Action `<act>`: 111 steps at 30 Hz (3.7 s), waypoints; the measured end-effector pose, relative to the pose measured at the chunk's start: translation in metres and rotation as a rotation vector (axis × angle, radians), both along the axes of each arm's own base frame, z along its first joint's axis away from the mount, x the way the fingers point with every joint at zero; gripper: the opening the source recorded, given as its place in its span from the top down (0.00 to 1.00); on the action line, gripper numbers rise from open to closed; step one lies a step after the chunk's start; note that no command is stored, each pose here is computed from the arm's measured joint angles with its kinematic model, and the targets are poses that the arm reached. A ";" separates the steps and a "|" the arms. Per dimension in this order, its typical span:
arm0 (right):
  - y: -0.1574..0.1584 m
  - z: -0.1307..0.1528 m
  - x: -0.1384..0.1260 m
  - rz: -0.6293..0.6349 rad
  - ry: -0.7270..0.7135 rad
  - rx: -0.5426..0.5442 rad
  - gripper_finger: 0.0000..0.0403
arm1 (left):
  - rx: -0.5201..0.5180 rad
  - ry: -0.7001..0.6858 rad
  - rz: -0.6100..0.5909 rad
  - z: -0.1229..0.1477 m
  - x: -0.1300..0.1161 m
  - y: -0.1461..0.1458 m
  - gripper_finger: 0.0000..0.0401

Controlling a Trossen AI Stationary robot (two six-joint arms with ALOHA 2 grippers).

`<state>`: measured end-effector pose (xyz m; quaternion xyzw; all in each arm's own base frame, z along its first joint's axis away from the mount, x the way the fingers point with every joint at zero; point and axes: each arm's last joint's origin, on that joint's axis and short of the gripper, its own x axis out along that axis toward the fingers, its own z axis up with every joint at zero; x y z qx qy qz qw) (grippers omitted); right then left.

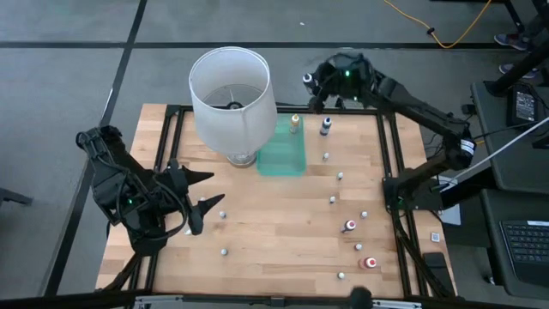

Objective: Pick & Place food coloring
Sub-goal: Put the large violet food coloring bottle into the green bin

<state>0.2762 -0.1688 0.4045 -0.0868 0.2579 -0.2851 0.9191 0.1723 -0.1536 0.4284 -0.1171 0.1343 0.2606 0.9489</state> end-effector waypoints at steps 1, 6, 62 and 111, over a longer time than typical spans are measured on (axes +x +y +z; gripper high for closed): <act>-0.007 -0.002 0.000 0.022 -0.010 0.013 0.71 | 0.000 0.000 0.000 0.000 0.000 0.000 0.25; -0.040 -0.026 0.009 0.074 0.007 0.065 0.71 | 0.010 0.007 0.005 -0.001 0.000 0.001 0.25; -0.090 -0.211 0.069 0.358 -0.101 0.359 0.71 | -0.019 -0.038 0.086 -0.003 -0.003 0.008 0.25; -0.082 -0.244 0.054 0.314 -0.071 0.312 0.63 | -0.029 -0.040 0.093 -0.004 -0.002 0.009 0.25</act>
